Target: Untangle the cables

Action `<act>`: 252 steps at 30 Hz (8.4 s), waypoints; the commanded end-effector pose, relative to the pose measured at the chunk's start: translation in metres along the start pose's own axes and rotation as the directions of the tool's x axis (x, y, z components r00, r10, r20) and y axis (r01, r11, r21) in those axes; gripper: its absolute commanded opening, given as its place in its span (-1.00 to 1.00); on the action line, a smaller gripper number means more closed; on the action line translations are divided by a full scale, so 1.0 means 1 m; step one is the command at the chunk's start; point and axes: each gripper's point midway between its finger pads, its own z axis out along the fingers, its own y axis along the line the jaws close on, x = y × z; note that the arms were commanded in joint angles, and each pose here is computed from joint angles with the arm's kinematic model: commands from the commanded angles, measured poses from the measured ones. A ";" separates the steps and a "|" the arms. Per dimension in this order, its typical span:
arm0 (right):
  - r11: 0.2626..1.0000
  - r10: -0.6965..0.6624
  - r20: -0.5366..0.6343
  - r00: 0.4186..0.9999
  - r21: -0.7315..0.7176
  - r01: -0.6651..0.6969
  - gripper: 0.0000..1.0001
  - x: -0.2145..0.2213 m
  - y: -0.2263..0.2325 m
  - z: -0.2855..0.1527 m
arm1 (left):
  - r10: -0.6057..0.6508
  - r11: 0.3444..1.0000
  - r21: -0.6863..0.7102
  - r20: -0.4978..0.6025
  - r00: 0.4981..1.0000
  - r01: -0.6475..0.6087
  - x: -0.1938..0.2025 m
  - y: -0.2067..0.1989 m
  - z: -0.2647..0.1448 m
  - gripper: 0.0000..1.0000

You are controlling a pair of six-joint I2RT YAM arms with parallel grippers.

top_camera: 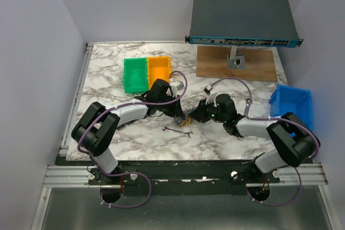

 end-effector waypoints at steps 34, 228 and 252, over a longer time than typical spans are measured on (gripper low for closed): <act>0.468 0.099 0.569 0.816 0.698 -0.543 -0.99 -0.038 -0.161 -0.141 | -0.184 0.799 -0.455 0.438 0.880 0.393 -0.018 0.122 -0.111 -1.00; 0.929 0.067 0.610 0.790 0.251 -0.272 -0.99 -0.250 0.087 -0.164 | -0.077 0.968 -0.224 0.162 0.984 0.112 -0.008 0.043 -0.037 -0.41; 0.567 -0.174 0.757 0.630 0.600 -0.565 -0.99 -0.225 0.005 -0.329 | -0.337 0.749 -0.387 0.478 0.812 0.538 0.000 0.143 -0.120 -1.00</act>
